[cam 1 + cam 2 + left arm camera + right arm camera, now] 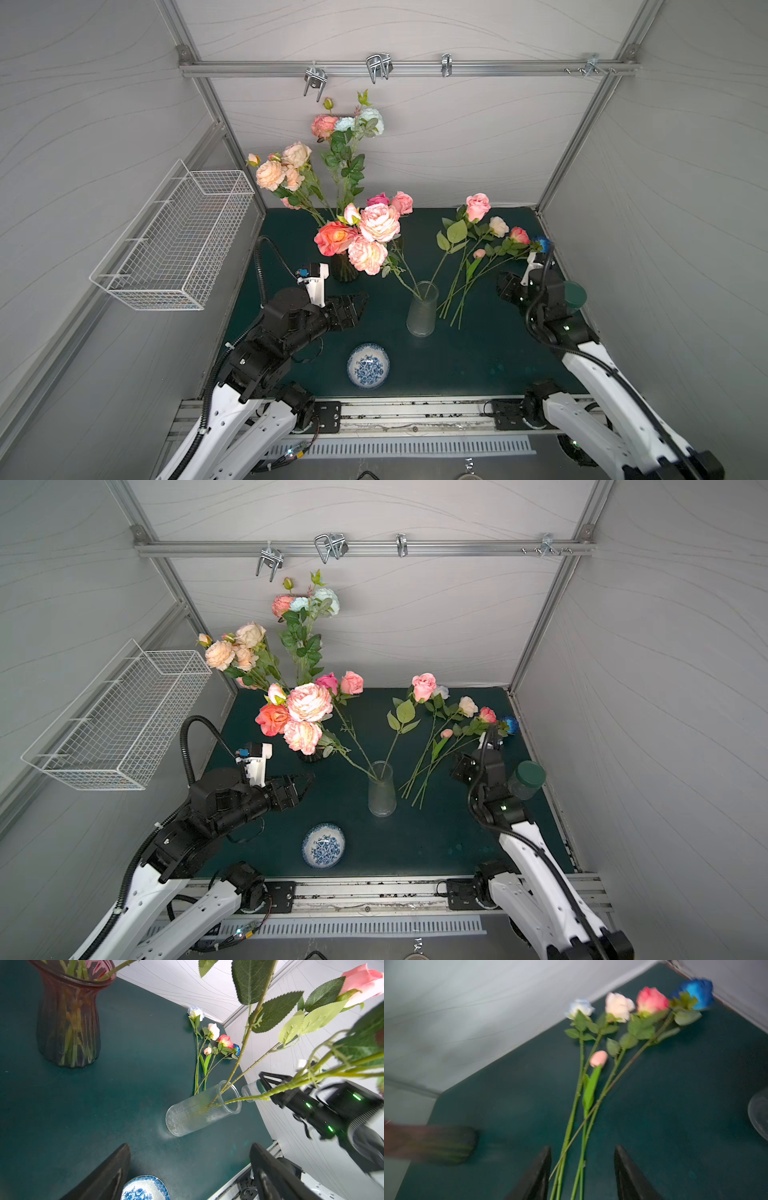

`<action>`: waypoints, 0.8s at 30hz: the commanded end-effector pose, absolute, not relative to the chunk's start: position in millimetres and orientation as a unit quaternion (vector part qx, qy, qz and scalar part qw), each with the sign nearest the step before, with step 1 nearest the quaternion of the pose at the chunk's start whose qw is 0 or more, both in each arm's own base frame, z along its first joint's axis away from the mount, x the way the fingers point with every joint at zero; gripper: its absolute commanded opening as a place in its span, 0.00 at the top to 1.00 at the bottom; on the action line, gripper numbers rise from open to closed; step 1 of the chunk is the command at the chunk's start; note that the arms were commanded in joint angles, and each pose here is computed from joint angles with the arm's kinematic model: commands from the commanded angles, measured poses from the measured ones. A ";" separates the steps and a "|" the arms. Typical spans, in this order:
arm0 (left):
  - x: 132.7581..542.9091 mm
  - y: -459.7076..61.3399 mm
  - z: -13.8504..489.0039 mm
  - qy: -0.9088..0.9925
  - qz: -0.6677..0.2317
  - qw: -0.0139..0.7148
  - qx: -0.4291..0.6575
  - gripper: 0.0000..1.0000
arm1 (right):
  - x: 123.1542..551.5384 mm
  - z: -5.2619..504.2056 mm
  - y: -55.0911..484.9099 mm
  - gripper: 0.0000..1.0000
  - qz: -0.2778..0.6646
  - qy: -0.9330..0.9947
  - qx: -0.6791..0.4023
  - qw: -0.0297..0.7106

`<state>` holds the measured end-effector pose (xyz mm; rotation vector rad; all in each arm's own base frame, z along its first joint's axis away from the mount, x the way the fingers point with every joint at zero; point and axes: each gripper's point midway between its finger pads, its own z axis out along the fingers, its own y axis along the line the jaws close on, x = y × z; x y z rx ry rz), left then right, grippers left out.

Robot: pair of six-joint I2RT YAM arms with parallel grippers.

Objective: Arrange flowers in a vase
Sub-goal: Pick up the flower from the top-right of the table.

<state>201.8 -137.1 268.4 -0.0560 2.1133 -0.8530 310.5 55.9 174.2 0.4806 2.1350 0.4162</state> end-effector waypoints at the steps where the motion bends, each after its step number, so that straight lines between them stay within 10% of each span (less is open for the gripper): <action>1: 202.0 -130.5 265.6 0.841 -0.328 0.428 -0.031 0.08 | 345.2 145.3 61.6 0.58 0.249 0.859 0.267 0.359; 24: 192.8 -128.6 262.3 0.841 -0.333 0.424 -0.026 0.08 | 446.3 41.6 15.1 0.65 0.157 0.878 0.362 0.270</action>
